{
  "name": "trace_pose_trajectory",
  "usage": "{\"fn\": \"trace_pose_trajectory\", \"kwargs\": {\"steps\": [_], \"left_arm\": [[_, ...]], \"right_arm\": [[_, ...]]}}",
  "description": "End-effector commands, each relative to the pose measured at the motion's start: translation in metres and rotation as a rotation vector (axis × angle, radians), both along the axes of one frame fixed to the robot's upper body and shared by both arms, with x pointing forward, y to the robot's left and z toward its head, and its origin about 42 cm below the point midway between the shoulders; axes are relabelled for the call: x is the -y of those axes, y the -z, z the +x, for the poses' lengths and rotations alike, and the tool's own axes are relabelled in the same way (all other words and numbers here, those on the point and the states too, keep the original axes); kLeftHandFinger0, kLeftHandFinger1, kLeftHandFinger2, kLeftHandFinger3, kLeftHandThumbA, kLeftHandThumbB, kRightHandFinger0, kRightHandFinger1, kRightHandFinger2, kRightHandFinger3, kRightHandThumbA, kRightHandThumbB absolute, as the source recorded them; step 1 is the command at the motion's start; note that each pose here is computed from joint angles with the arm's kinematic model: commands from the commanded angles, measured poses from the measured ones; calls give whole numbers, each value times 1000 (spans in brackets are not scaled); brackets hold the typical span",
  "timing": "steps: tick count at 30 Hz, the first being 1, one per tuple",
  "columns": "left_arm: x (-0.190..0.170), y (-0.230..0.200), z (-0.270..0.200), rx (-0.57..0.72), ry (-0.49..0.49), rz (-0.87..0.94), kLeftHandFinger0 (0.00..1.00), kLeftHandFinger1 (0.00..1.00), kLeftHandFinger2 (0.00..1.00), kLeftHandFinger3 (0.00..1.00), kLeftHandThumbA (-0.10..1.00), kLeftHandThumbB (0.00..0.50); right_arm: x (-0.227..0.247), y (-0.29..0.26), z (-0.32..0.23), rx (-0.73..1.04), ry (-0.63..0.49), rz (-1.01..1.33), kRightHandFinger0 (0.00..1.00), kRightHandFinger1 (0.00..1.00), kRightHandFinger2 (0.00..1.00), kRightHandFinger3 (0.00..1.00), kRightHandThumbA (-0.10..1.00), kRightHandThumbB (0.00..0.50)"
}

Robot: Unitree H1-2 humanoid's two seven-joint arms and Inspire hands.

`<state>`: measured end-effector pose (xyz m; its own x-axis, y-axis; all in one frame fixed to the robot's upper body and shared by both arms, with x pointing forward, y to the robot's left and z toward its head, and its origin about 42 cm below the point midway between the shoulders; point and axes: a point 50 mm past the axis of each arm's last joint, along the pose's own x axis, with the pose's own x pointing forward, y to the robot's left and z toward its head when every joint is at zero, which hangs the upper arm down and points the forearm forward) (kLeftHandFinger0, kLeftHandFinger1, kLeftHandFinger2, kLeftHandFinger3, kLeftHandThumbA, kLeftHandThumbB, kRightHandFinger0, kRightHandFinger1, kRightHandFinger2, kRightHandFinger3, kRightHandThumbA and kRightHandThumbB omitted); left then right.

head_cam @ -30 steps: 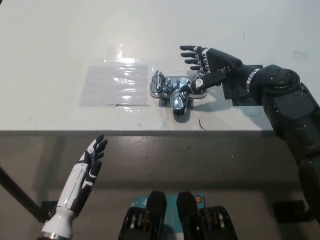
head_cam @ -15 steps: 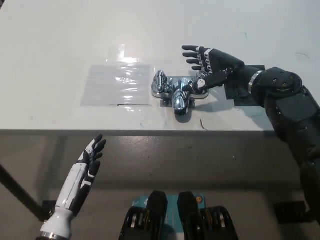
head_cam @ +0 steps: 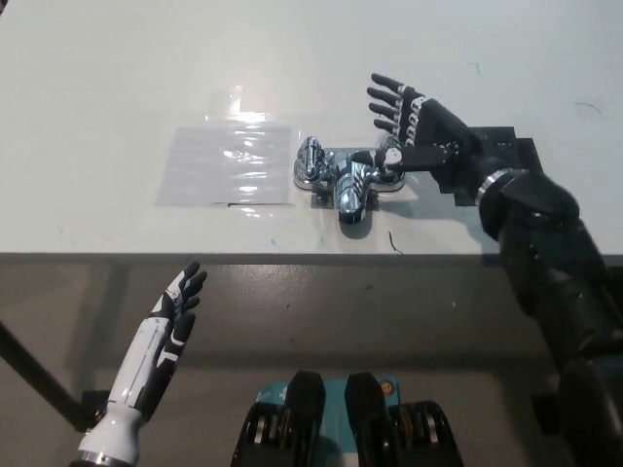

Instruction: The faucet is at the center of the desk and the robot turn off the faucet by turning the right faucet handle using the right hand

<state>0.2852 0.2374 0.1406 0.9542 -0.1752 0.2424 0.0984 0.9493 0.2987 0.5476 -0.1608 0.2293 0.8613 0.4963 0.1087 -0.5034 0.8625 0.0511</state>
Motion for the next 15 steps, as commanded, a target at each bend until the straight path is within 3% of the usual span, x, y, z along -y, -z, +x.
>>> {"fn": "trace_pose_trajectory", "kwargs": {"steps": [1, 15], "left_arm": [[-3, -13, 4, 61, 6, 15, 1000, 1000, 1000, 1000, 1000, 219], [-4, -17, 8, 67, 6, 18, 1000, 1000, 1000, 1000, 1000, 230]], "right_arm": [[-25, -40, 1, 149, 47, 157, 1000, 1000, 1000, 1000, 1000, 387], [-74, -68, -40, 246, 161, 416, 1000, 1000, 1000, 1000, 1000, 317]]}}
